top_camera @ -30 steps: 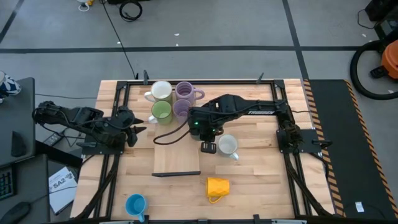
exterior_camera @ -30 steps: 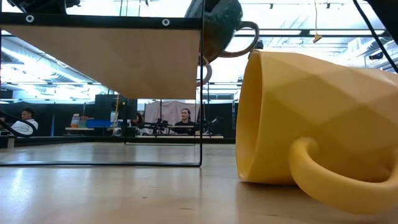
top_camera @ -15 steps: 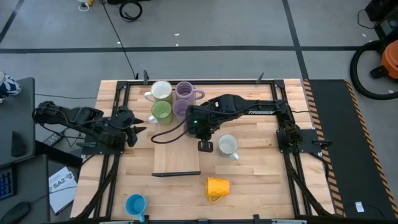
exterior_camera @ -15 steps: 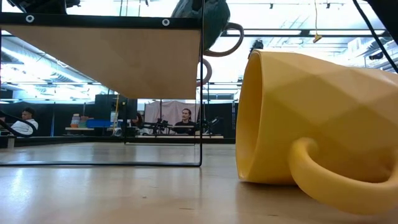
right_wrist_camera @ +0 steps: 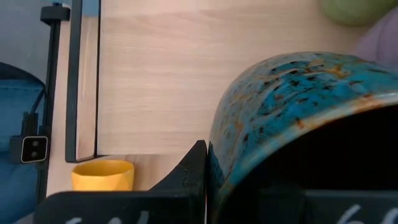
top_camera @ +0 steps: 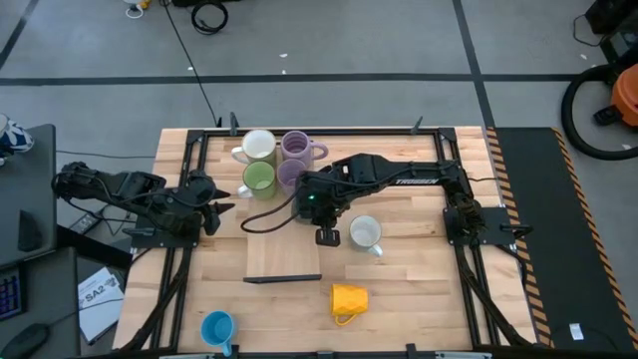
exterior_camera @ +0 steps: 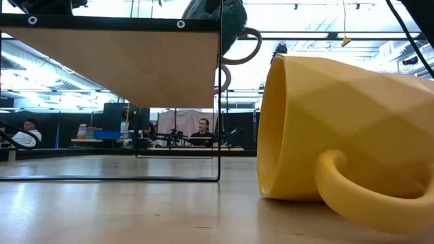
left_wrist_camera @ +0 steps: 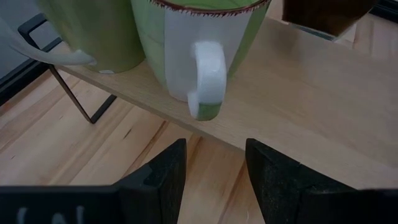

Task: Place coffee mugs
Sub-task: Put the blue patterned mug on the shelf

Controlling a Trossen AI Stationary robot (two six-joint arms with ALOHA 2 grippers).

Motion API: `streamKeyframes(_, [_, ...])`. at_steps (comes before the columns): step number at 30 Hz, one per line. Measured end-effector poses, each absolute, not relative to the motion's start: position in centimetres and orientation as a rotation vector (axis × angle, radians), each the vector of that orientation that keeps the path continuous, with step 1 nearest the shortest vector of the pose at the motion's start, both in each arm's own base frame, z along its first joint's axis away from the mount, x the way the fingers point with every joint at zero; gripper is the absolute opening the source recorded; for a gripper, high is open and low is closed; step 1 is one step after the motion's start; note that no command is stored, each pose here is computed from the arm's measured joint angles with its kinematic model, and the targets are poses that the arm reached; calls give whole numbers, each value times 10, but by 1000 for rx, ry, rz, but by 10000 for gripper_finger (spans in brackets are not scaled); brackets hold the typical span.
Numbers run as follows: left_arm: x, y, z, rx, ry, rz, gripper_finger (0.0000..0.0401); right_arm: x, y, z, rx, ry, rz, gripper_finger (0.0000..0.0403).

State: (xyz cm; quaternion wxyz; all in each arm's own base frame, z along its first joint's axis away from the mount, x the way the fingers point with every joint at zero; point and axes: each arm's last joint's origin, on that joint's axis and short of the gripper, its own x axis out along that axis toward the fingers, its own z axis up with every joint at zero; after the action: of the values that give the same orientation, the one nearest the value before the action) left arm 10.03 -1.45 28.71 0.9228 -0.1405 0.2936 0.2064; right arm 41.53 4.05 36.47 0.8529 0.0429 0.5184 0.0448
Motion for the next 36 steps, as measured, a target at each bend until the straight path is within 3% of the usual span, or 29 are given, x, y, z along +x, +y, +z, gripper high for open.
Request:
streamKeyframes(23, [100, -14, 287, -289, 603, 424, 172, 420, 41, 348, 88, 1116, 90, 44])
streamKeyframes(36, [100, -14, 287, -289, 603, 424, 172, 421, 41, 347, 79, 1112, 96, 76])
